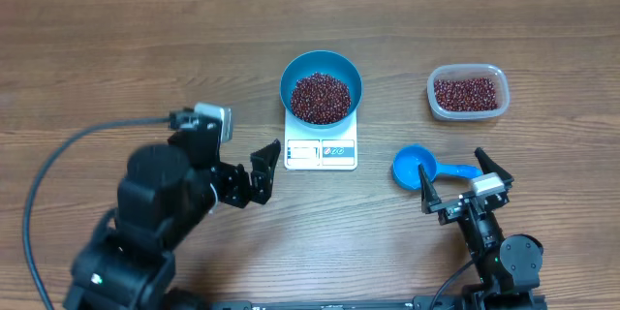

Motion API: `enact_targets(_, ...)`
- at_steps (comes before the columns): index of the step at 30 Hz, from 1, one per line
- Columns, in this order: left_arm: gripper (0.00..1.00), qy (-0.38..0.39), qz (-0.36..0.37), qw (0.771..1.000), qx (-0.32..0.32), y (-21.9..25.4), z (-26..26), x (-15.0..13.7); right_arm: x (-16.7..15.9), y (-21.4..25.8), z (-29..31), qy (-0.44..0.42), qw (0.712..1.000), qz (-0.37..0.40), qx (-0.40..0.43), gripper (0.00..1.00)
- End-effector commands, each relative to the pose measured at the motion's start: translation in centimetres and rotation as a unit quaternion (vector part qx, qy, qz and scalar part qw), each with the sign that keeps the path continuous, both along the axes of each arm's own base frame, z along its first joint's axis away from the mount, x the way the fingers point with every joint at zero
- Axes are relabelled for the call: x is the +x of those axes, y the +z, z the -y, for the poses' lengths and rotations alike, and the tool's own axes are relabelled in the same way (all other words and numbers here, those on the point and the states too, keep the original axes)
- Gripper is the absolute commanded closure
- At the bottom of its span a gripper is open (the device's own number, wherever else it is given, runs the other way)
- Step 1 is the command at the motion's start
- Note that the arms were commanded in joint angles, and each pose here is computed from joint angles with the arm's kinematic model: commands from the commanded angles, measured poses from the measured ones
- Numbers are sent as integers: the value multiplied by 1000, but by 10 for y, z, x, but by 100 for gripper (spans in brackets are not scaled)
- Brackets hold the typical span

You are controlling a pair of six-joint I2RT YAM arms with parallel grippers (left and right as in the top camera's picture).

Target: Scoop item into bowl and weigh 150g on scale

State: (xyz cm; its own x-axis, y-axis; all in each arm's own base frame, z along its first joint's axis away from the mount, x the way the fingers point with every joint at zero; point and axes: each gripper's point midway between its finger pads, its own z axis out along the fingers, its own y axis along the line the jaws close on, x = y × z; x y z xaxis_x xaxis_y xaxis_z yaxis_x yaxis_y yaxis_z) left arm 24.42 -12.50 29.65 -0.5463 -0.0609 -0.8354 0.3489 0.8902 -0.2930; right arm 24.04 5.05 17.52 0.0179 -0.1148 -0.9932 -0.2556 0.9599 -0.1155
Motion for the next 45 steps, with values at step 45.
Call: enact_targets(45,0,247,199,947,-44,-140,-116,2,0,-2,-2,3,1000,0,2,0)
